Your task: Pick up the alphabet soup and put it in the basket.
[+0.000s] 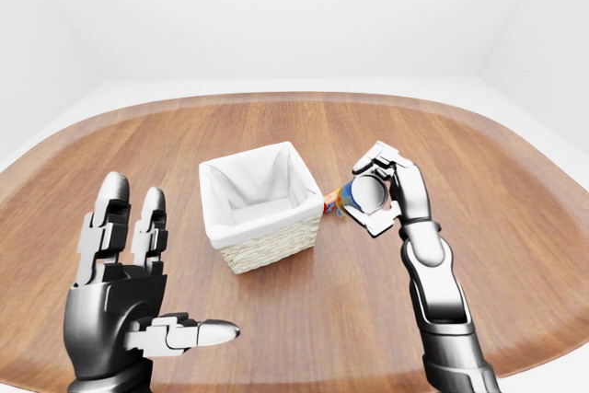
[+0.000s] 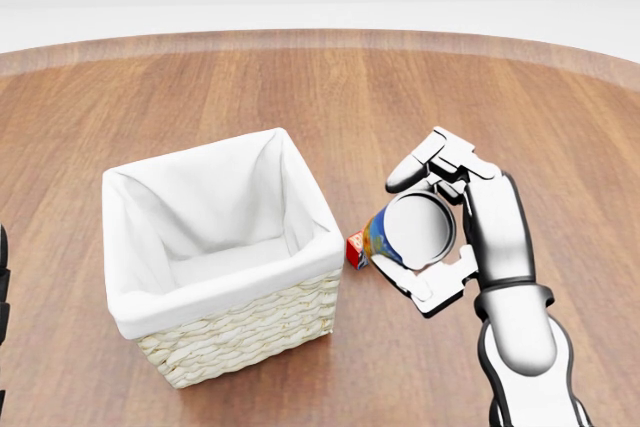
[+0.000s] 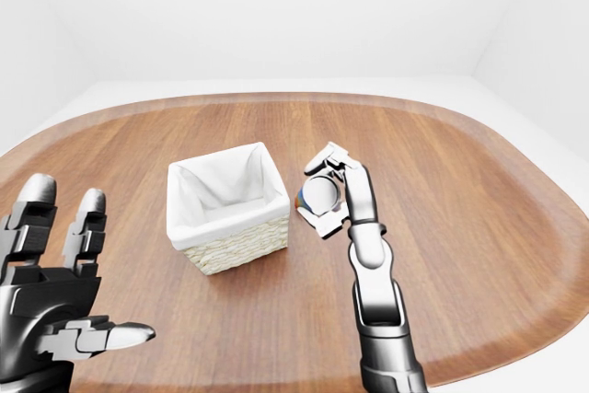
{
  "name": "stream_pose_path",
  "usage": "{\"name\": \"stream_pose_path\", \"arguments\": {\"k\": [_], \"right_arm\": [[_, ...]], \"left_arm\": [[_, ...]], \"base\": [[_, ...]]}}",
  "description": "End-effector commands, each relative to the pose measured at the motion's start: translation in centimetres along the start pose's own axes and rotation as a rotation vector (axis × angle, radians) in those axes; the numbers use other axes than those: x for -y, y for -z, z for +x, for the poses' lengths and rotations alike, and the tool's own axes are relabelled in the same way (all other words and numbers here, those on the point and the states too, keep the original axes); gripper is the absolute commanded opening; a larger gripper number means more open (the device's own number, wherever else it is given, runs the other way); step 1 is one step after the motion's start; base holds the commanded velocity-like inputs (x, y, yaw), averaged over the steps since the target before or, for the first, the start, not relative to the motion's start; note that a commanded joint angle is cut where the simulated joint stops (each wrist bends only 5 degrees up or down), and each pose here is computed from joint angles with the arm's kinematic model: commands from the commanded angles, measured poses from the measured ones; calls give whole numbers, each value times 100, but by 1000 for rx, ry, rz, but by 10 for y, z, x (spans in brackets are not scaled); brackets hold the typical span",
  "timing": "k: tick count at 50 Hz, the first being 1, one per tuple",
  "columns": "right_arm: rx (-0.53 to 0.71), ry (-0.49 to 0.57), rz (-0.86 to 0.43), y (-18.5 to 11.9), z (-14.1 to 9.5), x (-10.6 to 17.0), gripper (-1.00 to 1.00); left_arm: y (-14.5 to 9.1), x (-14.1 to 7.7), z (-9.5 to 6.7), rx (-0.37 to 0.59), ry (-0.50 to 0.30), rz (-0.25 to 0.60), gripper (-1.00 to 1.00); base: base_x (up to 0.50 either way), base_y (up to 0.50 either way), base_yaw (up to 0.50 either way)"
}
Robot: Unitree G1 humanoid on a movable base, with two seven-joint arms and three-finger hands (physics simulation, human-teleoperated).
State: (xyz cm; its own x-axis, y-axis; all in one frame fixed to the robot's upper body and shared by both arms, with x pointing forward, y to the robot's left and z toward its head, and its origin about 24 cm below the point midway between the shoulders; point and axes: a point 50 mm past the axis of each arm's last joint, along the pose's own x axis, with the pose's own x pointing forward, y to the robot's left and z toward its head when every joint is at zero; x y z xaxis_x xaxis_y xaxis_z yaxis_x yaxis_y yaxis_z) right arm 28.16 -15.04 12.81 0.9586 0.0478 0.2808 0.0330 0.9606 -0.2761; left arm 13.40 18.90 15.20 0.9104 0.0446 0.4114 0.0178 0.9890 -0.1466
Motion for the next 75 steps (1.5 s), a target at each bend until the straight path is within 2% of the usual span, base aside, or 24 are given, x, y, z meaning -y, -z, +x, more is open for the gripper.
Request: {"name": "stream_pose_path", "arguments": {"k": [1, 9, 23, 29, 45, 54, 75], "right_arm": [[103, -16, 15, -25, 10, -10, -100], [159, -36, 22, -40, 18, -20, -100], [119, -80, 43, -38, 39, -49, -100], [135, -92, 59, -48, 55, -59, -100], [153, -134, 56, -66, 73, -88, -100], [64, -173, 13, -56, 89, -110, -100], [-129, -190, -64, -39, 116, -134, -100]], "left_arm": [[-1, -1, 0, 9, 2, -1, 100], [-1, 0, 0, 5, 4, -1, 100], [-4, -2, 0, 22, 0, 1, 100], [-7, -4, 1, 45, -6, 5, 100], [-14, -7, 0, 76, -10, 10, 100], [-21, -9, -2, 111, -10, 14, 100], [-38, -17, -6, 204, -21, 29, 100]], "base": [[0, 0, 0], [0, 0, 0], [0, 0, 0], [0, 0, 0], [0, 0, 0], [0, 0, 0], [0, 0, 0]]}}
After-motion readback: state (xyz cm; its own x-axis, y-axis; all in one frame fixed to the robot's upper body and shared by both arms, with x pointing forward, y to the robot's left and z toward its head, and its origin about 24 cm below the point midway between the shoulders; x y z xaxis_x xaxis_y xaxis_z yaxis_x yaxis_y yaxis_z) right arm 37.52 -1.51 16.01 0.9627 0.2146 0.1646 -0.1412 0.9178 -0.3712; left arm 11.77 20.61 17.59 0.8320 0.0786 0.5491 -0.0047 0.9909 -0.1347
